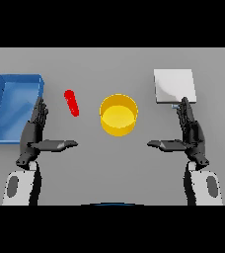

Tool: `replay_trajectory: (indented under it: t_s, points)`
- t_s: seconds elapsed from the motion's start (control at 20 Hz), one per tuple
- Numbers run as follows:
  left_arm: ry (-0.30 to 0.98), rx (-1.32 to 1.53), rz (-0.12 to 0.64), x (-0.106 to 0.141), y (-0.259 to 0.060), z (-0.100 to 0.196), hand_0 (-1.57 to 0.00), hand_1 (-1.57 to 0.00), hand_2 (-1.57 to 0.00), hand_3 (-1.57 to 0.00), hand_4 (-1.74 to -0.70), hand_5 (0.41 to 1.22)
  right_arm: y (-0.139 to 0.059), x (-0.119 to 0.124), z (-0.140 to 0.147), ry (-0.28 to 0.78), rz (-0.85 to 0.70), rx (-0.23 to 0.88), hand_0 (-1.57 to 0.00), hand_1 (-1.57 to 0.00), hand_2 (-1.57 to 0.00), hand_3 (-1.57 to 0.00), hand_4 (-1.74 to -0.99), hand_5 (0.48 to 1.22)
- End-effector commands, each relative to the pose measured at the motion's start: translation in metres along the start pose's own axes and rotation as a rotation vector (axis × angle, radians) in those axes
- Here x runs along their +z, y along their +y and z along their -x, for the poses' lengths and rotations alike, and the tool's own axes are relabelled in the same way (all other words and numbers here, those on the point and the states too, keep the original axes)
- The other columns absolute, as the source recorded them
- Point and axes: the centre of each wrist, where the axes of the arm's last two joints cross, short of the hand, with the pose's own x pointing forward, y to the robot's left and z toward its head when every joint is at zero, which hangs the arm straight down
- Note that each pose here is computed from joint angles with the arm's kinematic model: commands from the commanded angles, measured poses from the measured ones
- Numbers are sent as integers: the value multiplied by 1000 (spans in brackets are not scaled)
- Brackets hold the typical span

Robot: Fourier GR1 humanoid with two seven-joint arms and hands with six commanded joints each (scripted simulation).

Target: Pick up the red beaker and tilt it to pour out 1 green nut into yellow bowl. Pick up the yellow bowl and place it on the metallic measuring scale.

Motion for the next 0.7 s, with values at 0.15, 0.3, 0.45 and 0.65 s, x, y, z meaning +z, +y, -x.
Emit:
replay_trajectory:
  t_s: [0.15,0.3,0.45,0.65]
  points:
    - [5,-1,-1,-4,1,-1,1,1,1,1,-1093,623,5,2,0,-2,-3,-2,1,1,1,1,-1128,660]
    - [-31,-75,12,3,1,-1,1,1,1,1,-1093,623,8,12,-3,-103,-23,132,1,1,1,1,-1128,660]
    - [-45,-160,29,17,-5,-6,1,1,1,1,-1093,615,21,26,-3,-163,-54,280,1,1,1,1,-1126,666]
    - [-11,-189,34,16,-6,-10,1,1,1,1,-1094,613,23,32,-4,-151,-60,298,1,1,1,1,-1120,660]
